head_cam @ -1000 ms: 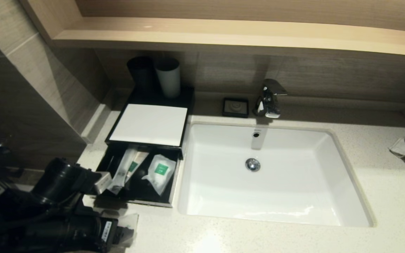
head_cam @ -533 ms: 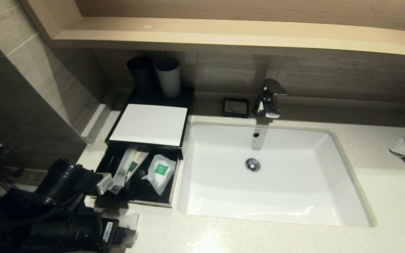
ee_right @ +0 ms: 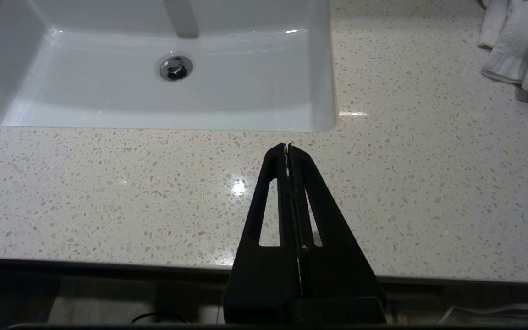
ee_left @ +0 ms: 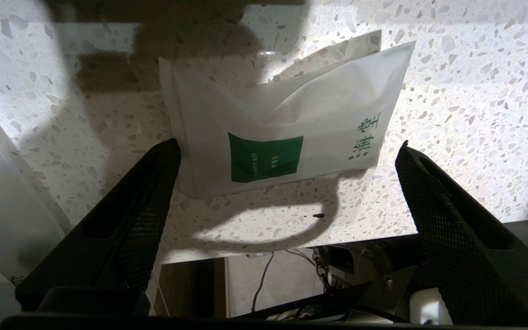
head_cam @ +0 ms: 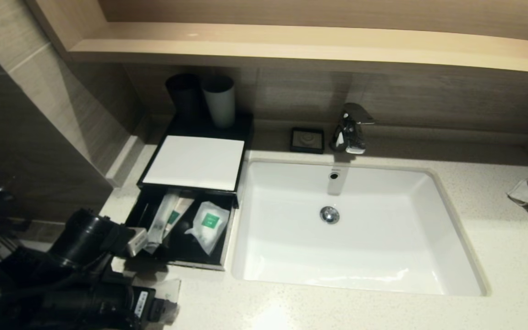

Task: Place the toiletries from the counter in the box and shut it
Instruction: Pick up the bathroom toiletry

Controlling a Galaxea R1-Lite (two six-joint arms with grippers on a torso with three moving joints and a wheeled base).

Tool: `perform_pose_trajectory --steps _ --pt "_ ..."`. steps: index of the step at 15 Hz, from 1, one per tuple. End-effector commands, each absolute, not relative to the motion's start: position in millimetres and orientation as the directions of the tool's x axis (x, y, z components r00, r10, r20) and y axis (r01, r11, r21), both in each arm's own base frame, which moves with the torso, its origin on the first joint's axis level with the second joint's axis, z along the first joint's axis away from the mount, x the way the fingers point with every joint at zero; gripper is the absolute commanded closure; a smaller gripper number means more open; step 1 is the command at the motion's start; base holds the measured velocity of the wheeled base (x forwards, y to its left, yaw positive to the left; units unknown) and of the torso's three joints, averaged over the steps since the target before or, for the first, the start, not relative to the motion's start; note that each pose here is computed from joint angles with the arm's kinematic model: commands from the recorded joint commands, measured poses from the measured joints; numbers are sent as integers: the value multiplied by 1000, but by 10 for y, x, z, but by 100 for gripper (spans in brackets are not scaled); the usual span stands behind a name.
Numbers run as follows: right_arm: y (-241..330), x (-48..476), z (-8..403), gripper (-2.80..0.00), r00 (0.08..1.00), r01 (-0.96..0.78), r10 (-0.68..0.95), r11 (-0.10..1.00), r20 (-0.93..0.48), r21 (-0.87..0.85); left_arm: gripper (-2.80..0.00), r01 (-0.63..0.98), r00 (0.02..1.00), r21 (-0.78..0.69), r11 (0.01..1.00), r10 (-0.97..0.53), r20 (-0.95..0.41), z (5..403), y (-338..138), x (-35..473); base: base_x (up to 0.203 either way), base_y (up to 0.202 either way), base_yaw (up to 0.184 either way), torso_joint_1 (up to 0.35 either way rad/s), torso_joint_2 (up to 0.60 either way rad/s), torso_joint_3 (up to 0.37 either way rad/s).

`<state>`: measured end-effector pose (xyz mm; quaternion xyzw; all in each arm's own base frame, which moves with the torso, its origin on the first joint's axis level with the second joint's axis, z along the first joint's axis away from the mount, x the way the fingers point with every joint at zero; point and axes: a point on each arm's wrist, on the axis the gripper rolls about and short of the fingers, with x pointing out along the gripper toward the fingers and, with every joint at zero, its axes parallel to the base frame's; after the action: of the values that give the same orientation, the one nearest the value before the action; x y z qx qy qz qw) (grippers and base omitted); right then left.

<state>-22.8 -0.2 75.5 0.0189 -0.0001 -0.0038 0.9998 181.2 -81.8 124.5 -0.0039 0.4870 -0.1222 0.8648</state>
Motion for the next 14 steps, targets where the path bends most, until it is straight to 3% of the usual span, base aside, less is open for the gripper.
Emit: perform_pose_trajectory --steps 1,12,13,14 --pt "-2 -228 755 0 1000 8 -8 999 0 38 -280 211 492 -119 970 -211 -845 1232 -818 1814 0 0 0 0 0 0" --pt "-2 -228 755 0 1000 8 -8 999 0 38 -280 211 516 -116 971 -212 -830 1208 -824 1832 0 0 0 0 0 0" --pt "-2 -228 755 0 1000 8 -8 999 0 38 0 211 515 -116 971 -211 -831 1204 -825 1835 0 0 0 0 0 0" --pt "-2 -228 755 0 1000 8 -8 999 0 38 0 211 511 -115 971 -210 -833 1194 -826 1836 0 0 0 0 0 0"
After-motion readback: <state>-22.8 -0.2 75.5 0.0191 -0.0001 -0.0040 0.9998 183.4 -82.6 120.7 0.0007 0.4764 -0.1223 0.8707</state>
